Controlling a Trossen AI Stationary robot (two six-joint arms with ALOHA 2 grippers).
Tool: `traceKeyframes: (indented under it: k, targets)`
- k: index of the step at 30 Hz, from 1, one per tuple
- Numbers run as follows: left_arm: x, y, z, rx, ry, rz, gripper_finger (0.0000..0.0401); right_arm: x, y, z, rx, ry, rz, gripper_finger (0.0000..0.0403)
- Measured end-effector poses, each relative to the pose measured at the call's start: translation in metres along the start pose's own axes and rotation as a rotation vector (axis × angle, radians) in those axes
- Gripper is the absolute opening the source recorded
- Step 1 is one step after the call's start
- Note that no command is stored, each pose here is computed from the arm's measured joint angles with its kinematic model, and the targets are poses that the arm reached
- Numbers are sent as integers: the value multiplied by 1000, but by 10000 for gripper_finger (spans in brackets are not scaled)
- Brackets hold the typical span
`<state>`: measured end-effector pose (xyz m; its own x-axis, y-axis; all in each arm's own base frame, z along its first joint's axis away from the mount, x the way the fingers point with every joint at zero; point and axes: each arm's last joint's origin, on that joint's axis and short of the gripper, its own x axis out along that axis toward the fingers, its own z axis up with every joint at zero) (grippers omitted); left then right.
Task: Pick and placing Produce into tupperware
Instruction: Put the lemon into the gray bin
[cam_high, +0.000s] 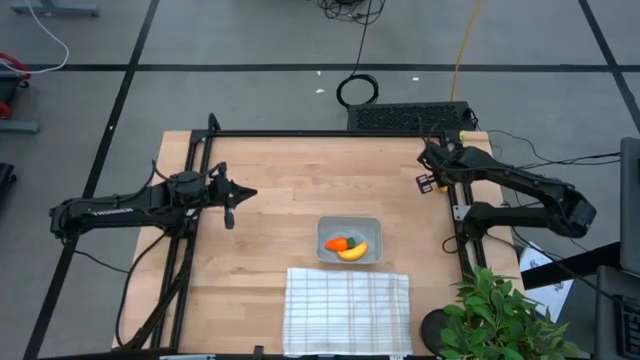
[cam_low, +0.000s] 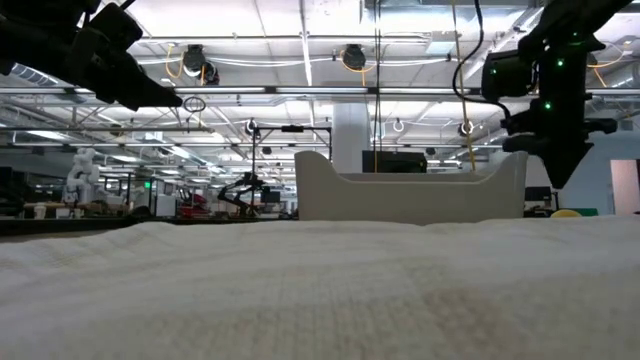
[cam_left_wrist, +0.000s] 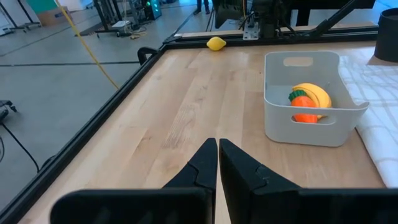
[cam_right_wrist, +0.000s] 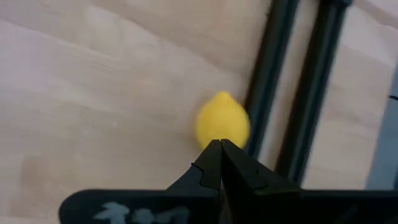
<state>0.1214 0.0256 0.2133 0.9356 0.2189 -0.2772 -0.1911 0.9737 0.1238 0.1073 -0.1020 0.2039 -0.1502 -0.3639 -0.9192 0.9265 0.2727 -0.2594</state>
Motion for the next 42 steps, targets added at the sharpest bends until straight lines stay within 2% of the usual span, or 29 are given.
traceKeyframes:
  k: [6, 11, 14, 19, 27, 31, 36, 42]
  targets:
    - [0, 0, 1, 4, -5, 0, 21, 6, -2, -1, -8, 13, -6, 0]
    - [0, 0, 1, 5, -5, 0, 21, 6, 2, 1, -27, 22, 104, 8]
    - [0, 0, 0, 5, -5, 0, 21, 6, 3, 2, -28, 19, 116, 27]
    - [0, 0, 1, 5, -6, 0, 21, 6, 4, 1, -43, 41, 151, 89]
    - [0, 0, 1, 5, -6, 0, 21, 6, 4, 1, -43, 44, 149, 232]
    - [0, 0, 1, 7, -6, 0, 21, 7, 2, 1, -35, 52, 142, 290]
    - [0, 0, 1, 14, -6, 0, 21, 9, -1, 2, -21, 75, 127, 328]
    - [0, 0, 1, 29, -6, 0, 21, 20, 1, 4, -24, 115, 103, 333]
